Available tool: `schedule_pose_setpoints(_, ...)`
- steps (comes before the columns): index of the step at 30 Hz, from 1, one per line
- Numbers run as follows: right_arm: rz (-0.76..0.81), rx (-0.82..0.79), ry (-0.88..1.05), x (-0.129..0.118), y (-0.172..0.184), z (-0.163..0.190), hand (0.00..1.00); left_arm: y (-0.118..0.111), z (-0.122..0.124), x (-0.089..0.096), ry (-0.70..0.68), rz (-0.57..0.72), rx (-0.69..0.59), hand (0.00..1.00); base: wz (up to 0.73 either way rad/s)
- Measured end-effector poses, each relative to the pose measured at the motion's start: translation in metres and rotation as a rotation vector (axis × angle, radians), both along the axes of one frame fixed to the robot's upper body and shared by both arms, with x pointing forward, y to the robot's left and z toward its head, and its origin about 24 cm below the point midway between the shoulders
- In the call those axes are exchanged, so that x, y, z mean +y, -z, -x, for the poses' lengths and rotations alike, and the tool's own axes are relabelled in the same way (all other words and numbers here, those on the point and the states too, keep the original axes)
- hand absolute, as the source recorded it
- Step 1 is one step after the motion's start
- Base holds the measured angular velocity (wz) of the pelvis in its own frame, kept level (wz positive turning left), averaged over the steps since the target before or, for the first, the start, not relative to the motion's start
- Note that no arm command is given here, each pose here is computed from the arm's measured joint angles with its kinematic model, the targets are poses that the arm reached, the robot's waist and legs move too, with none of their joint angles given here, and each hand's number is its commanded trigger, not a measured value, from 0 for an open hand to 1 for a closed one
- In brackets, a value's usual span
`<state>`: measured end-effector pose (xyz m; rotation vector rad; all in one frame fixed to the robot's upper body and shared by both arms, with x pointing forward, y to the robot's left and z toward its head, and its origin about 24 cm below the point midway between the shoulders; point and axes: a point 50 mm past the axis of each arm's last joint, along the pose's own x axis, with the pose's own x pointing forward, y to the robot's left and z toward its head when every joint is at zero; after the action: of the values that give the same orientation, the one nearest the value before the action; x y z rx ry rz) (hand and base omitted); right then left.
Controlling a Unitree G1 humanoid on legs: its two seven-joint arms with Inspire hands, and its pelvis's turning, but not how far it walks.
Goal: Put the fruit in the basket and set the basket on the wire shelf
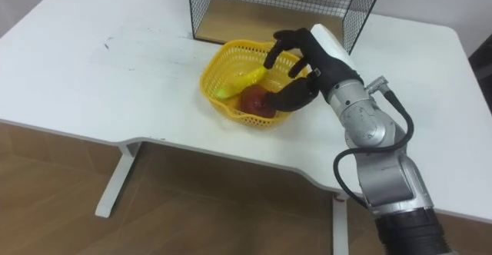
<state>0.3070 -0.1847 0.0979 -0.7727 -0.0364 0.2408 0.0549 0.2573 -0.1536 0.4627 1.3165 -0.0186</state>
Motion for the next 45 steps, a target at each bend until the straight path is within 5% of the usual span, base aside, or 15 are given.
schedule_pose_setpoints(16, -0.043, -0.004, 0.002, 0.000, -0.001, 0.000, 0.00, 0.000, -0.001, 0.000, -0.010, 0.003, -0.010, 0.00, 0.00)
schedule_pose_setpoints(25, -0.222, -0.036, 0.015, -0.003, -0.009, 0.001, 0.00, 0.001, 0.011, 0.000, -0.087, 0.011, -0.010, 0.00, 0.03)
schedule_pose_setpoints(36, -0.418, -0.166, 0.304, -0.058, -0.006, 0.036, 0.00, -0.001, 0.044, 0.018, -0.767, 0.017, -0.168, 0.00, 0.00)
schedule_pose_setpoints(45, -0.483, -0.192, 0.515, -0.091, 0.007, 0.059, 0.00, -0.026, 0.026, 0.056, -1.135, -0.185, -0.430, 0.00, -0.05)
